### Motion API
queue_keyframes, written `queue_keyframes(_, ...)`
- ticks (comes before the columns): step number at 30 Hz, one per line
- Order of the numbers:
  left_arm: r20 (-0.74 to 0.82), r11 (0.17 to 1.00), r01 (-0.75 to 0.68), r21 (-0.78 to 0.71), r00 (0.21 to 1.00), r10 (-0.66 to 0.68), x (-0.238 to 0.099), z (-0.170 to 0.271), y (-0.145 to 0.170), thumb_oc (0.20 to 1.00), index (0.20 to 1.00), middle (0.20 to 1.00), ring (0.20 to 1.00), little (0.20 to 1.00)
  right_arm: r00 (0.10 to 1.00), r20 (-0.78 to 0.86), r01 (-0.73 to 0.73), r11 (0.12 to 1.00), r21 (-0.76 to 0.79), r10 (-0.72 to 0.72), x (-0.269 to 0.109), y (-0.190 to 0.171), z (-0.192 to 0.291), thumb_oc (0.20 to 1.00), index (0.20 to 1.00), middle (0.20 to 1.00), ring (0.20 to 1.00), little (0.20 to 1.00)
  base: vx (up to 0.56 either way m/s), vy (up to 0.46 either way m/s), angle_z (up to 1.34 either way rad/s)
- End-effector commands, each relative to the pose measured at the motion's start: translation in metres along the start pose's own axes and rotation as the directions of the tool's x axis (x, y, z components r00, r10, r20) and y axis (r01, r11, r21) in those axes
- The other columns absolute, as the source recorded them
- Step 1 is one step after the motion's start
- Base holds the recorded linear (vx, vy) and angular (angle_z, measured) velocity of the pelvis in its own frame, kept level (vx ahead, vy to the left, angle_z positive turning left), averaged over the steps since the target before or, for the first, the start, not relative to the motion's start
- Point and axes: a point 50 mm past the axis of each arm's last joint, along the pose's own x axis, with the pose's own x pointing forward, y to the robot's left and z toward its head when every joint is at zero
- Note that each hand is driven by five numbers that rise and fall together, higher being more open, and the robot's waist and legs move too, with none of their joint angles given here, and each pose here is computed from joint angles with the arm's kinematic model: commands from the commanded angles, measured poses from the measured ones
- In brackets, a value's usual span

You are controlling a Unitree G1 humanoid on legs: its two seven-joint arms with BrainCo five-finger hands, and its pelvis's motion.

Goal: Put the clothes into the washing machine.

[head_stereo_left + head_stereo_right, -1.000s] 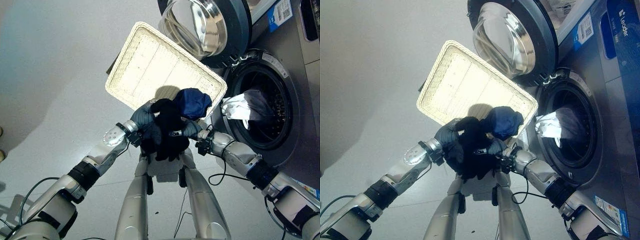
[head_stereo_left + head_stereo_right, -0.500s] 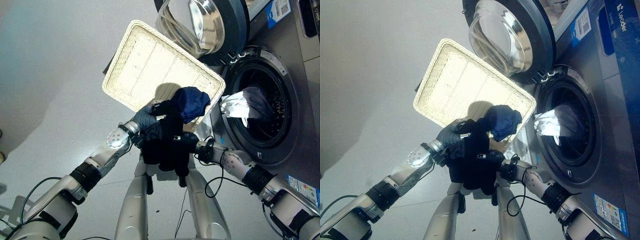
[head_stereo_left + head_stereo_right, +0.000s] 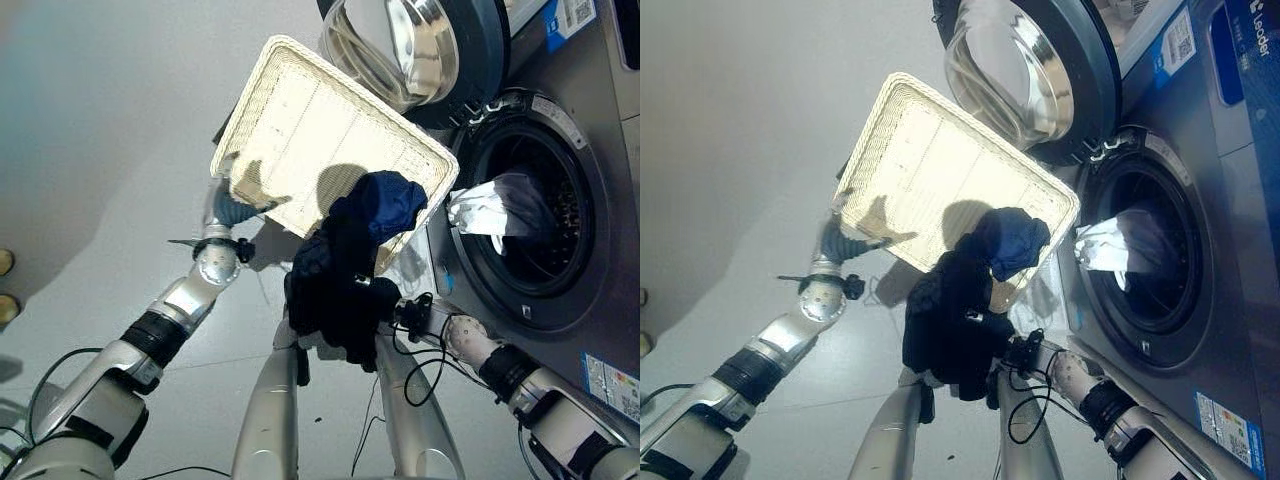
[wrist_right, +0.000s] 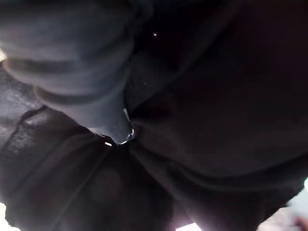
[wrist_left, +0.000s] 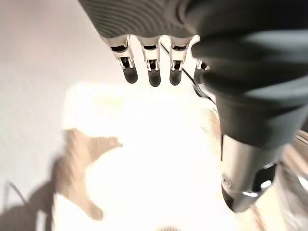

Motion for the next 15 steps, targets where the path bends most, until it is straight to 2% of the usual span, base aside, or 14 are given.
queue_keyframes(1,-0.107,0.983,-0.072,-0.168,0.993,0.054,0.0,-0.012,0.006,1.0,1.0,1.0,1.0,1.0,0.953,0.28,-0.144,0.985,0.091,0.114,-0.007,0.015,0.027,0.2,0.2,0.2,0.2,0.2,0.03,-0.017,0.0)
queue_keyframes(2,-0.128,0.981,-0.078,-0.177,0.99,0.056,-0.002,-0.017,0.007,1.0,1.0,1.0,1.0,1.0,0.947,0.306,-0.134,0.987,0.088,0.101,-0.009,0.013,0.032,0.2,0.2,0.2,0.2,0.2,0.03,0.002,0.0)
queue_keyframes(3,-0.202,0.982,-0.112,-0.154,0.976,0.08,-0.01,-0.038,0.009,1.0,1.0,1.0,1.0,1.0,0.893,0.446,-0.105,0.992,0.07,0.063,-0.019,0.009,0.055,0.2,0.2,0.2,0.2,0.2,0.0,0.0,0.0)
queue_keyframes(6,-0.256,0.98,-0.126,-0.157,0.963,0.082,-0.018,-0.053,0.01,1.0,1.0,1.0,1.0,1.0,0.837,0.546,-0.1,0.991,0.087,0.036,-0.028,0.007,0.07,0.2,0.2,0.2,0.2,0.2,0.01,0.003,-0.02)
queue_keyframes(7,-0.332,0.974,-0.148,-0.175,0.94,0.083,-0.03,-0.073,0.01,1.0,1.0,1.0,1.0,1.0,0.728,0.685,-0.085,0.989,0.117,-0.019,-0.046,0.003,0.096,0.2,0.2,0.2,0.2,0.2,0.03,0.009,-0.07)
queue_keyframes(9,-0.332,0.974,-0.148,-0.175,0.94,0.083,-0.03,-0.073,0.01,1.0,1.0,1.0,1.0,1.0,0.728,0.685,-0.085,0.989,0.117,-0.019,-0.046,0.003,0.096,0.2,0.2,0.2,0.2,0.2,0.02,0.004,-0.03)
queue_keyframes(10,-0.363,0.97,-0.158,-0.184,0.928,0.082,-0.037,-0.083,0.01,1.0,1.0,1.0,1.0,1.0,0.681,0.731,-0.087,0.986,0.14,-0.044,-0.053,0.001,0.105,0.2,0.2,0.2,0.2,0.2,0.0,0.0,0.0)
queue_keyframes(11,-0.363,0.97,-0.158,-0.184,0.928,0.082,-0.037,-0.083,0.01,1.0,1.0,1.0,1.0,1.0,0.681,0.731,-0.087,0.986,0.14,-0.044,-0.053,0.001,0.105,0.2,0.2,0.2,0.2,0.2,0.06,0.018,-0.04)
queue_keyframes(13,-0.52,0.944,-0.223,-0.245,0.852,0.066,-0.077,-0.124,0.0,1.0,1.0,1.0,1.0,1.0,0.316,0.919,-0.095,0.955,0.279,-0.237,-0.108,-0.005,0.166,0.2,0.2,0.2,0.2,0.2,0.08,0.017,-0.01)
queue_keyframes(15,-0.568,0.935,-0.243,-0.26,0.821,0.055,-0.095,-0.139,-0.002,1.0,1.0,1.0,1.0,1.0,0.139,0.933,-0.141,0.926,0.351,-0.332,-0.14,-0.005,0.194,0.2,0.2,0.2,0.2,0.2,0.04,0.0,0.03)
